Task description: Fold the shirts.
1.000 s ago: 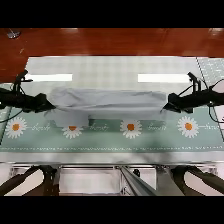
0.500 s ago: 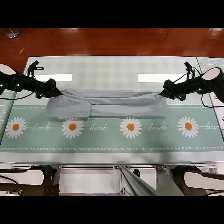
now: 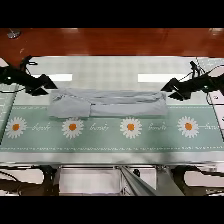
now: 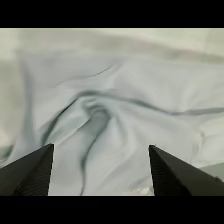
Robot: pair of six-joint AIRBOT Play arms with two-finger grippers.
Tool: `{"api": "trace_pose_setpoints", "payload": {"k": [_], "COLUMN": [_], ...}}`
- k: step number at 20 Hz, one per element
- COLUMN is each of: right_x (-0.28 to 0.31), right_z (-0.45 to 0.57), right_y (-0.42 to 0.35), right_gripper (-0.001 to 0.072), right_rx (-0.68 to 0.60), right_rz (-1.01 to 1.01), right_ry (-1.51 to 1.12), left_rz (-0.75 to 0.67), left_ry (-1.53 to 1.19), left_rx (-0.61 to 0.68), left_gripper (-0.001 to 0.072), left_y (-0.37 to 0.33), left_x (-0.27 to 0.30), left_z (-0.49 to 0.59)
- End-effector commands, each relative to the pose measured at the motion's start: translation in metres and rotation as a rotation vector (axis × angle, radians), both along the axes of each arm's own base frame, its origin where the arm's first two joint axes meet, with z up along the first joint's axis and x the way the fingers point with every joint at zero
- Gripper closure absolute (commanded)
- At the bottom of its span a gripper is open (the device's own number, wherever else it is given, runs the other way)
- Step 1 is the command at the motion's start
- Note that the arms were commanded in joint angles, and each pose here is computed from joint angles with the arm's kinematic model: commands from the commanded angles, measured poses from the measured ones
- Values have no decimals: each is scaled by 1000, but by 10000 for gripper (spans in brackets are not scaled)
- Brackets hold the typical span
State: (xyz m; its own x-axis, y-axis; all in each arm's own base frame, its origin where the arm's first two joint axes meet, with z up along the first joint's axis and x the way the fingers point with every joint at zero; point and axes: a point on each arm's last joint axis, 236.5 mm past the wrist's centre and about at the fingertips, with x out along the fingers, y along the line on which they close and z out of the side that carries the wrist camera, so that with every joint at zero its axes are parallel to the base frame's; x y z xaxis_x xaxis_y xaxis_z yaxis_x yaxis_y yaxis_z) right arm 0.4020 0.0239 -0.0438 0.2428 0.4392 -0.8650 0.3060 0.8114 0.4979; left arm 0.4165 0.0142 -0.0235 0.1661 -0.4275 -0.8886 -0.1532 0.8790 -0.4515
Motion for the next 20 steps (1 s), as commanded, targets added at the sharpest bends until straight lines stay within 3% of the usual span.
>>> {"api": "trace_pose_setpoints", "payload": {"k": [1, 5, 11, 12, 13, 14, 15, 16, 20], "right_x": [-46, -45, -20, -17, -14, -13, -14, -17, -39], "right_z": [-25, -58, -60, -58, -54, -50, -44, -38, 1], "right_y": [-31, 0, 37, 43, 49, 53, 57, 58, 41], "right_gripper": [94, 94, 115, 184, 354, 620, 684, 684, 685], "right_rx": [-59, 47, 129, 130, 128, 127, 138, 142, 44], "right_rz": [-62, -185, -142, -118, -88, -52, -23, 4, 90], "right_ry": [169, 139, 102, 98, 85, 71, 73, 80, 34], "left_rz": [91, 138, -55, -87, -114, -136, -156, -168, -214], "left_ry": [-71, -352, -328, -324, -321, -317, -309, -302, -298], "left_rx": [23, -76, -117, -121, -124, -127, -130, -132, -163], "left_gripper": [2, 3, 2, 3, 4, 12, 277, 695, 685], "left_y": [30, -18, -103, -116, -128, -137, -144, -149, -174], "left_x": [-8, -12, -53, -54, -55, -56, -57, -58, -65], "left_z": [27, 66, 53, 50, 47, 45, 42, 39, 40]}}
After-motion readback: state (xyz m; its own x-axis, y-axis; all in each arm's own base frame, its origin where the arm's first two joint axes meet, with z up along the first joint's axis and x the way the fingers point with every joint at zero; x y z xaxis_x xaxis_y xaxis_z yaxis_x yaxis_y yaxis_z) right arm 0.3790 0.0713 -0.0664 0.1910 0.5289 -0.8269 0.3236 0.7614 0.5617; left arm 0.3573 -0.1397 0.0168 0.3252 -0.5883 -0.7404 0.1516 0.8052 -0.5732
